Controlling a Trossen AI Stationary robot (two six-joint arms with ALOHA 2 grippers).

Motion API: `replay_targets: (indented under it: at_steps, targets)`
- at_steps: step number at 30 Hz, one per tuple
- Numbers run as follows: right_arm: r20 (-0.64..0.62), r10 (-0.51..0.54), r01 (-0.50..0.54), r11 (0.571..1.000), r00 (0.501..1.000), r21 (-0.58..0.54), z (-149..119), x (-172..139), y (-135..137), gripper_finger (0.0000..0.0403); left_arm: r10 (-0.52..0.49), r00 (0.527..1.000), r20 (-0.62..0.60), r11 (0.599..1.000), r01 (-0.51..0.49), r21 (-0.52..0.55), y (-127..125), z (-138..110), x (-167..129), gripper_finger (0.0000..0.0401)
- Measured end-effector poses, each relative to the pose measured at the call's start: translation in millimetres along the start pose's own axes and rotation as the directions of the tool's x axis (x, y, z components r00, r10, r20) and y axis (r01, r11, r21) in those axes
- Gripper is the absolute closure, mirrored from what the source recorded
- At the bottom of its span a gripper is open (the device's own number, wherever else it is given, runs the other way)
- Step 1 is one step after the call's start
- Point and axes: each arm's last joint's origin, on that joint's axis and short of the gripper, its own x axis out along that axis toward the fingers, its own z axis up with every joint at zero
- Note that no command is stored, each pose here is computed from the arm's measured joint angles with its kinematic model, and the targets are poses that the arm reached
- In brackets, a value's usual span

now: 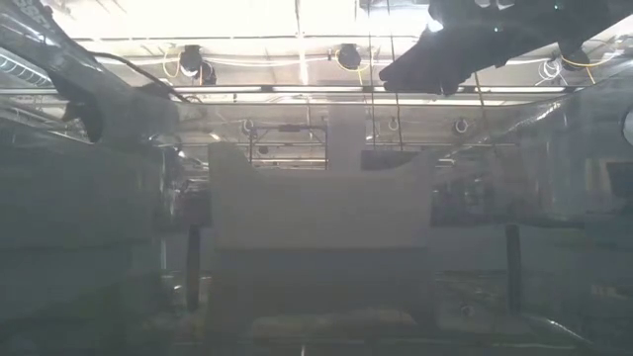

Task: Sort & place blocks by color
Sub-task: Put the top purple block into the black bin

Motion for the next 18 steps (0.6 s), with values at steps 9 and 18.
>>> replay_targets:
  at_steps: [9,18]
  targets:
    - [0.0,0.0,0.0,0.998,1.0,0.065,0.0,0.0,0.0,0.0188,-0.372,0.854,0.365,0.921,0.389,0.029,-25.5,34.5,-33.8,0.0297]
    - [0.0,0.001,-0.001,0.995,1.0,0.104,0.0,0.0,0.0,0.0188,-0.66,0.462,0.593,0.715,0.627,0.308,-69.5,48.6,-85.7,0.0297]
